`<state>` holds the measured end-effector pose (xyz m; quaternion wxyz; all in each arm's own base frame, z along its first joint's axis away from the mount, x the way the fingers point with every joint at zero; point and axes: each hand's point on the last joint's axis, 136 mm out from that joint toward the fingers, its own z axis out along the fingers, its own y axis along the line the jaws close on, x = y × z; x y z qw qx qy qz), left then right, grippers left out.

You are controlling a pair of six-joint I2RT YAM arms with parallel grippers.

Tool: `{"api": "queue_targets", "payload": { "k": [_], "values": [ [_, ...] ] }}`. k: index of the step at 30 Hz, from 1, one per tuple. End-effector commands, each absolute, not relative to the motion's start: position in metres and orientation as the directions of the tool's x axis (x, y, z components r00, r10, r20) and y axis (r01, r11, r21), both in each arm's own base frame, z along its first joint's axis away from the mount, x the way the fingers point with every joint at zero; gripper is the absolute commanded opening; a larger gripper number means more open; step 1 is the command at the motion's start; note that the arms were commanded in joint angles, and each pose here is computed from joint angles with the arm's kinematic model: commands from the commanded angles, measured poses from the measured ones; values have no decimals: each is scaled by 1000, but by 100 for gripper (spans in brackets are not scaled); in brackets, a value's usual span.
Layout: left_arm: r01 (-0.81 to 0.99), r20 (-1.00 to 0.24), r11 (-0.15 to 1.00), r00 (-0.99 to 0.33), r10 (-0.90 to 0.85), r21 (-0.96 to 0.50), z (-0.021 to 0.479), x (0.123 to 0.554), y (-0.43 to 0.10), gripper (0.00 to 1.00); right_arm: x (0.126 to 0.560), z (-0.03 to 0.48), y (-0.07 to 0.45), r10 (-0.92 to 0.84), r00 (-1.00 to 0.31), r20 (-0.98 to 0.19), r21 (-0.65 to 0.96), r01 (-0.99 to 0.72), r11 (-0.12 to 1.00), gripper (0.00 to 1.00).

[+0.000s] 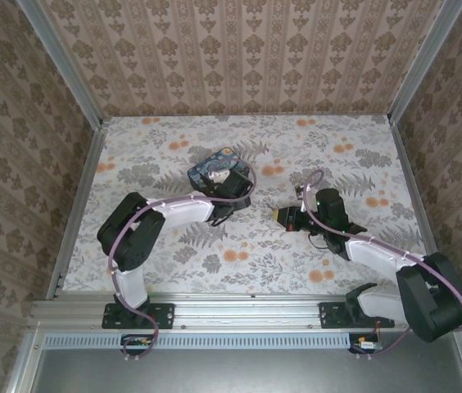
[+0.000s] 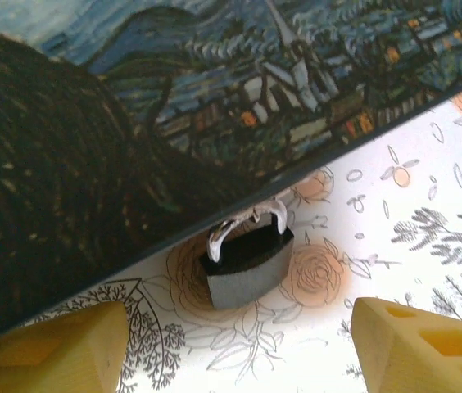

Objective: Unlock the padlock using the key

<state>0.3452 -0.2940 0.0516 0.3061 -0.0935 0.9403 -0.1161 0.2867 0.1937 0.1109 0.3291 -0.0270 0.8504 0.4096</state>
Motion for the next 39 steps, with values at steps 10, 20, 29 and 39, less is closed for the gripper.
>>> {"api": "queue_targets", "payload": {
  "k": [10,20,29,39],
  "values": [
    [-247,-560,957,-777,-288,-150,38,361,-298,59,291,101,194,236,-812,-534,729,-301,614,0],
    [-273,-538,953,-787,-300,-132,27,362,-298,47,288,94,195,230,-825,-515,742,-295,602,0],
    [-181,-420,951,-865,-275,-249,36,351,-305,24,280,97,204,222,-848,-482,782,-301,546,0],
    [-187,-73,775,-955,-287,-604,85,317,-312,14,278,98,234,268,-852,-449,813,-265,519,0]
  ]
}}
